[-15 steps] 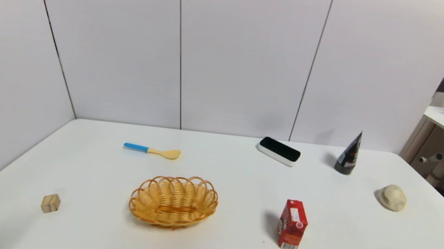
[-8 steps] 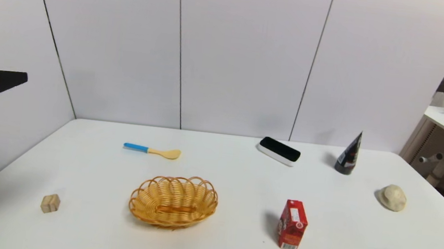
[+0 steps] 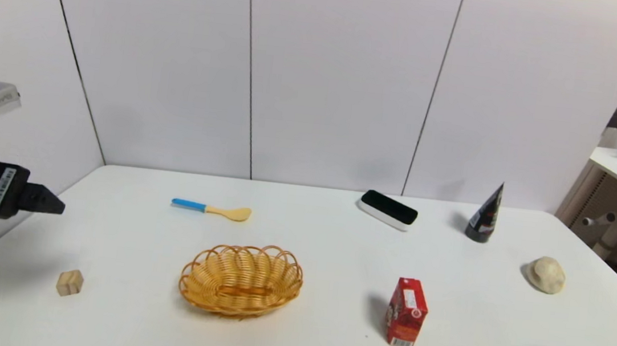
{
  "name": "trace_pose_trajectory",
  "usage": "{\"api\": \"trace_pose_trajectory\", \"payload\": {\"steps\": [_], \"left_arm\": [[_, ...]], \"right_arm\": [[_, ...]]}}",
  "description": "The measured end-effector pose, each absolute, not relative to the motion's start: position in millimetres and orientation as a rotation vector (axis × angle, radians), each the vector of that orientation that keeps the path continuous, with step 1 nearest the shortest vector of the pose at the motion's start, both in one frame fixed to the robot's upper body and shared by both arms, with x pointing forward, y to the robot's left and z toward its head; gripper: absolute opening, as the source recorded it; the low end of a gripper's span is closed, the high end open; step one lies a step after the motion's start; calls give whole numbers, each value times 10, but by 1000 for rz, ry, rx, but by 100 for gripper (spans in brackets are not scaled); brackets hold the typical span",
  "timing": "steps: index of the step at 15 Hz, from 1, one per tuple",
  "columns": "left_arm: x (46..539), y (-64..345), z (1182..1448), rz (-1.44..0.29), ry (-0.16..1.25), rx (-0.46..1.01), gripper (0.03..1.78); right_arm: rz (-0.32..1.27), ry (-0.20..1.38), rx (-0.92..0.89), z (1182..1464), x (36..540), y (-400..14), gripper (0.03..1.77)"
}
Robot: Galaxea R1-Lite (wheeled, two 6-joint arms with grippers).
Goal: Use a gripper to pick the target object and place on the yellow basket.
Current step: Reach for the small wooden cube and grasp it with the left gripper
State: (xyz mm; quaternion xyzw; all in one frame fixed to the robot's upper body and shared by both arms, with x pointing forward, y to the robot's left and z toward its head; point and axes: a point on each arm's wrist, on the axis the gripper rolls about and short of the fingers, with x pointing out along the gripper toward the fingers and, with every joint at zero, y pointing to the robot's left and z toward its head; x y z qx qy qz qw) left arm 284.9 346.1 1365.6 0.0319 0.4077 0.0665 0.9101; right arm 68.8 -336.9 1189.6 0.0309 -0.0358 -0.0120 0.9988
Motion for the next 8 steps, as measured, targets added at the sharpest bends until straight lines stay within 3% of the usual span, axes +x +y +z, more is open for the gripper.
{"api": "trace_pose_trajectory", "payload": {"steps": [3,8], "left_arm": [[2966,3471,13447,177,1003,-19,169],[3209,3483,13184,298,1106,-205,169]], "right_arm": [[-24,-72,62,11896,688,-3369,170],[-24,-72,61,11896,688,-3369,170]]}}
